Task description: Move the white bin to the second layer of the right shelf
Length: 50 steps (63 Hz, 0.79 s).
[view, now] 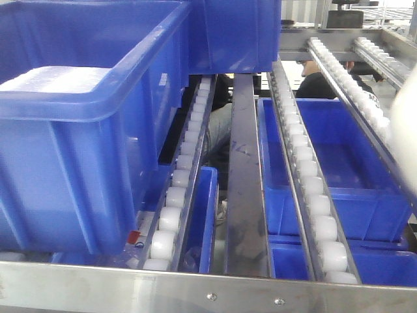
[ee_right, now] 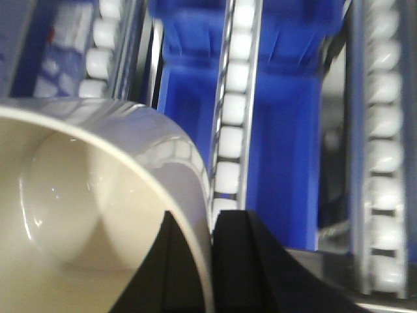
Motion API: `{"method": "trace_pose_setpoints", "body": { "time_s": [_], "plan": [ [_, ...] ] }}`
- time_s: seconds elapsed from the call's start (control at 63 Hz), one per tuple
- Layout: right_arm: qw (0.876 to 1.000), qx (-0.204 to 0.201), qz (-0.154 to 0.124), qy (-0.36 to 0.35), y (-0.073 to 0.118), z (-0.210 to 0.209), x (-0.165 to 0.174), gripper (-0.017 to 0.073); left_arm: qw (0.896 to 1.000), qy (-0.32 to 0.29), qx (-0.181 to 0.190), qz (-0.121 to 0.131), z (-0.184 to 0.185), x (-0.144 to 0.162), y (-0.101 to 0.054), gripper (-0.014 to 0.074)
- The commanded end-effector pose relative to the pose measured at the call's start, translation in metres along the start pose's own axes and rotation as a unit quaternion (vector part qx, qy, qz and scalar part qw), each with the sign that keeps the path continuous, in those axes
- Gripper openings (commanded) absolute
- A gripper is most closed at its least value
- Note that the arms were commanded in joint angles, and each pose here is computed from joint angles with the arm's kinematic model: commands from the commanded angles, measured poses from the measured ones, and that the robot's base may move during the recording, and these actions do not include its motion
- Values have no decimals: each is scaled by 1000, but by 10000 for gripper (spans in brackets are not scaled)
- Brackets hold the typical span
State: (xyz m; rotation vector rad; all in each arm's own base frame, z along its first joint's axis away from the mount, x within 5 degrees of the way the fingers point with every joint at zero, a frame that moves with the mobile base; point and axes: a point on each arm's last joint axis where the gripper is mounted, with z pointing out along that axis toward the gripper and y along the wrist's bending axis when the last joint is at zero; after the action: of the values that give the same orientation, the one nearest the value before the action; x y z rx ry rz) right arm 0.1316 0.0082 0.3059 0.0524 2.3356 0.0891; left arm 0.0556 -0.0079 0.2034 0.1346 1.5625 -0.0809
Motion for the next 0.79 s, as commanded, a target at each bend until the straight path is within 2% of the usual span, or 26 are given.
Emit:
{"method": "trace_pose_setpoints", "body": {
  "time_s": [0.0, 0.286, 0.492, 0.778],
  "plan": [
    [999, -12, 19, -36, 4, 12, -27, 57, 1000, -31, -1, -4, 0, 4, 0, 85],
    [999, -2, 21, 33, 4, 67, -37, 57, 1000, -31, -1, -4, 0, 4, 0, 85],
    [998, 7, 24, 59, 1, 81, -30, 57, 1000, -31, -1, -4, 0, 4, 0, 85],
    [998, 10, 20, 58, -1, 91, -18, 57, 1000, -31, -1, -4, 0, 4, 0, 85]
  ]
}}
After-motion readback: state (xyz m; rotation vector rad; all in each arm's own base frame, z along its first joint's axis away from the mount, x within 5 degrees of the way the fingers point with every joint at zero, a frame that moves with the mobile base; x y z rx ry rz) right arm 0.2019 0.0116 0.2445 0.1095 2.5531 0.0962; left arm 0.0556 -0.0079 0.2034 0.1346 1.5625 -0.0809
